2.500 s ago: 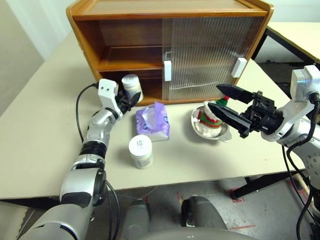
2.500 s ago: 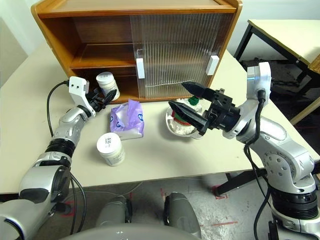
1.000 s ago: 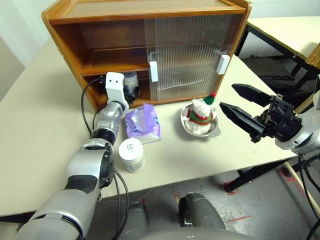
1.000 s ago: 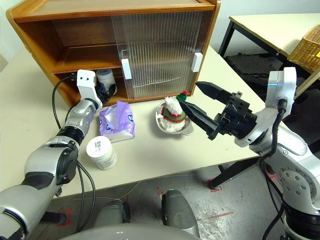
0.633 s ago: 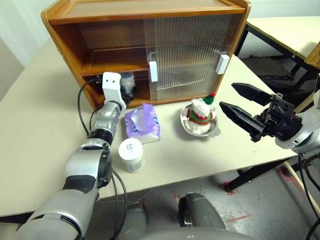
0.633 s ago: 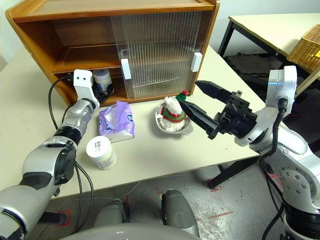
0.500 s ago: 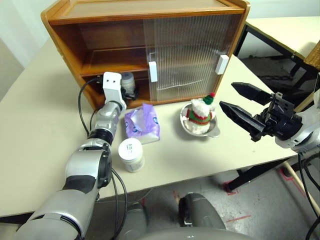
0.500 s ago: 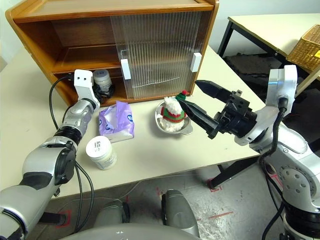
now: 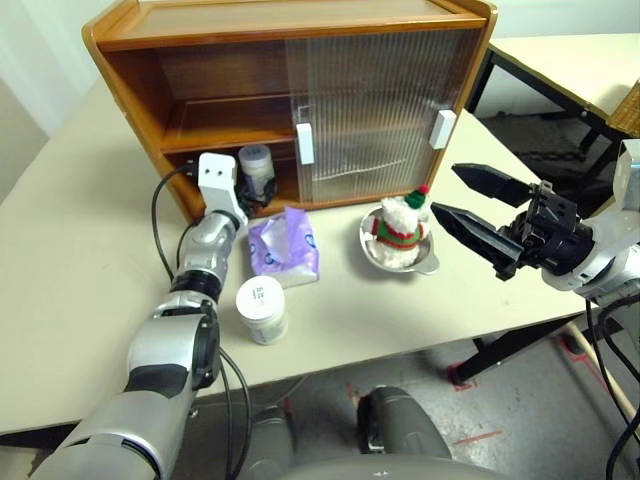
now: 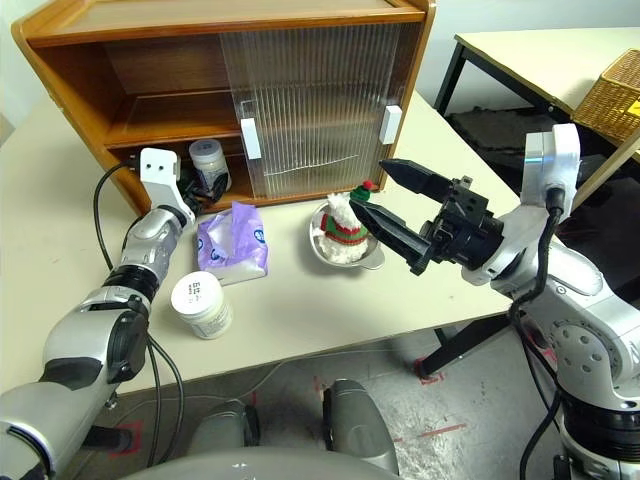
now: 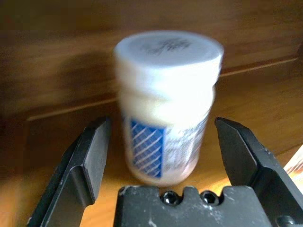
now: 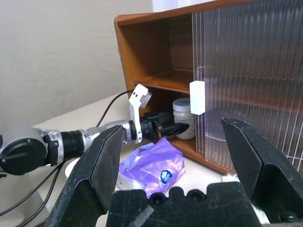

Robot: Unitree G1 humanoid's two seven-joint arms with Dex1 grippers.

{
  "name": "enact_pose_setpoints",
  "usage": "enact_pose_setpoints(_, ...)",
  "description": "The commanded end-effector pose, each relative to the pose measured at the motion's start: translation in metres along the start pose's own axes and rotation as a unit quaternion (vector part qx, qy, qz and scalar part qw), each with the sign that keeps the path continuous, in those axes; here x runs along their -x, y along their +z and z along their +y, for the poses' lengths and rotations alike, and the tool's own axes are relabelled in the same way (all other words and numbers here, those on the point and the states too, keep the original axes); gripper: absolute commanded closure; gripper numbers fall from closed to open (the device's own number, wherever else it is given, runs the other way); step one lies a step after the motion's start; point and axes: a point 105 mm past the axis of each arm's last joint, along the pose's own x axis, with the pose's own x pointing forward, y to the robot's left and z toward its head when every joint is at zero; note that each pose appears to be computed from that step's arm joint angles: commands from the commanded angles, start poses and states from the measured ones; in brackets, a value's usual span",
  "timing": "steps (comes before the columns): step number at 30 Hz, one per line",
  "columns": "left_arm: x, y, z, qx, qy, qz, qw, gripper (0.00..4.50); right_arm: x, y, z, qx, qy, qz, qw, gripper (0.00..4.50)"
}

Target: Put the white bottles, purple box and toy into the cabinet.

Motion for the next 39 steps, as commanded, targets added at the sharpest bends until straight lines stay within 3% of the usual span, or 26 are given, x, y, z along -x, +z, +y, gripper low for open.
enact_pose_setpoints(1,0.006,-0.001,0.009,0.003,0.011,-0.007,1.000,0.04,-0.002,0.000,-0.001,0.003,0.007,0.002,1.000,0.00)
enact_pose_setpoints(11,0.019,0.001,0.009,0.005,0.002,-0.026,1.000,0.04,-0.004,-0.001,-0.002,0.001,0.013,0.001,1.000,0.00)
enact_pose_setpoints(12,0.019,0.000,0.009,0.008,0.005,-0.026,1.000,0.20,-0.004,-0.002,-0.002,0.001,0.013,0.001,1.000,0.00)
enact_pose_setpoints(15,0.019,-0.002,0.011,0.019,0.021,-0.021,0.999,0.98,-0.005,-0.002,-0.001,0.001,0.014,0.000,1.000,0.00)
enact_pose_setpoints(24,0.008,-0.004,-0.002,0.034,0.040,-0.015,0.998,4.48,-0.006,0.000,0.000,0.002,0.014,0.000,1.000,0.00)
enact_pose_setpoints(39,0.005,0.001,0.015,0.043,0.113,-0.021,0.992,4.48,-0.003,0.000,0.001,0.002,0.004,0.002,1.000,0.00)
